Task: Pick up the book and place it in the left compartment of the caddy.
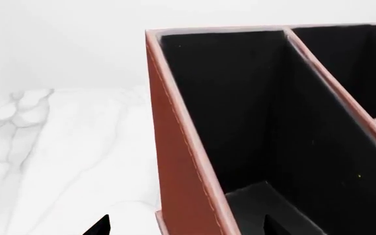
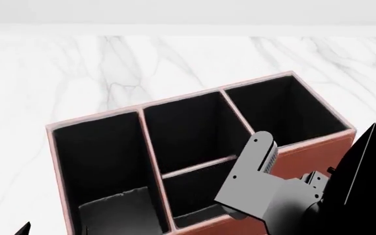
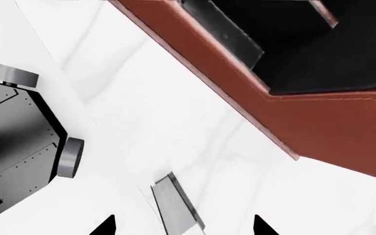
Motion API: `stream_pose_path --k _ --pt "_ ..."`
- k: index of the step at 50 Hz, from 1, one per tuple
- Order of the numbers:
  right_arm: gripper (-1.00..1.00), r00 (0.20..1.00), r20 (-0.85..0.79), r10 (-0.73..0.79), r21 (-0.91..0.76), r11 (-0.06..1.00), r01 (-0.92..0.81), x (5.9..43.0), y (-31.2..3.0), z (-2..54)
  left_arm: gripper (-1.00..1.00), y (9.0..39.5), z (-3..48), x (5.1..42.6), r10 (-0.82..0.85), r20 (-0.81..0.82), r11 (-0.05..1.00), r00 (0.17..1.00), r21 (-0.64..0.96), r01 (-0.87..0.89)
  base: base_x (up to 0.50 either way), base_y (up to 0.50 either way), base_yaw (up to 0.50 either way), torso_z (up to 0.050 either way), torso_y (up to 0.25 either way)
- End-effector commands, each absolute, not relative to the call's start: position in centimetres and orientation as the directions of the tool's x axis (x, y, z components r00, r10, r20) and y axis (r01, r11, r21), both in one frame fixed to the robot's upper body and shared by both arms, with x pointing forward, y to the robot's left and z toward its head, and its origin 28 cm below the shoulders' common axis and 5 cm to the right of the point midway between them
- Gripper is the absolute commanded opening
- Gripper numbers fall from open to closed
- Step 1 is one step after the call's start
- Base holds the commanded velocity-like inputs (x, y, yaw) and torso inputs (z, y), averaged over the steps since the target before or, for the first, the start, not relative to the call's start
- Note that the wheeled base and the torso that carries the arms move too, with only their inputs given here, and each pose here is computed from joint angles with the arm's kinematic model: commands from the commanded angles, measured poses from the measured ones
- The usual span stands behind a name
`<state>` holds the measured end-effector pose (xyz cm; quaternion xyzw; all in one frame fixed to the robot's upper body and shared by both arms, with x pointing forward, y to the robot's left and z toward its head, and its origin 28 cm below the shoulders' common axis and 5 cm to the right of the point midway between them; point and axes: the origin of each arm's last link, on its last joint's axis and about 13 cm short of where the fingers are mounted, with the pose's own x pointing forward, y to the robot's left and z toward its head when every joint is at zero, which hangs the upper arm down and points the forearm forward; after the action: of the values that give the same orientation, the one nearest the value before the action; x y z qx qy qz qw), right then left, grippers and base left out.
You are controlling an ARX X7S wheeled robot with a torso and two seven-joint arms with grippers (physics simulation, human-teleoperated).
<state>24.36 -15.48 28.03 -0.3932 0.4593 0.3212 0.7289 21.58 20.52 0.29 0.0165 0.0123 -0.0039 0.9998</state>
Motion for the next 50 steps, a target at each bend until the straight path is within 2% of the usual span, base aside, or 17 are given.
stream_pose_path --k 1,50 --pt "1.00 0.343 -0.934 0.096 -0.257 0.485 -0.836 24.8 -15.5 27.2 1.00 20.5 0.0 21.7 -0.019 -0.040 1.000 0.999 0.019 0.020 0.00 0.00 0.00 0.000 0.000" --pt "1.00 0.323 -0.946 0.024 -0.254 0.566 -0.784 25.0 -17.4 25.4 1.00 20.5 0.0 21.6 -0.021 -0.041 1.000 0.999 0.018 0.021 0.00 0.00 0.00 0.000 0.000"
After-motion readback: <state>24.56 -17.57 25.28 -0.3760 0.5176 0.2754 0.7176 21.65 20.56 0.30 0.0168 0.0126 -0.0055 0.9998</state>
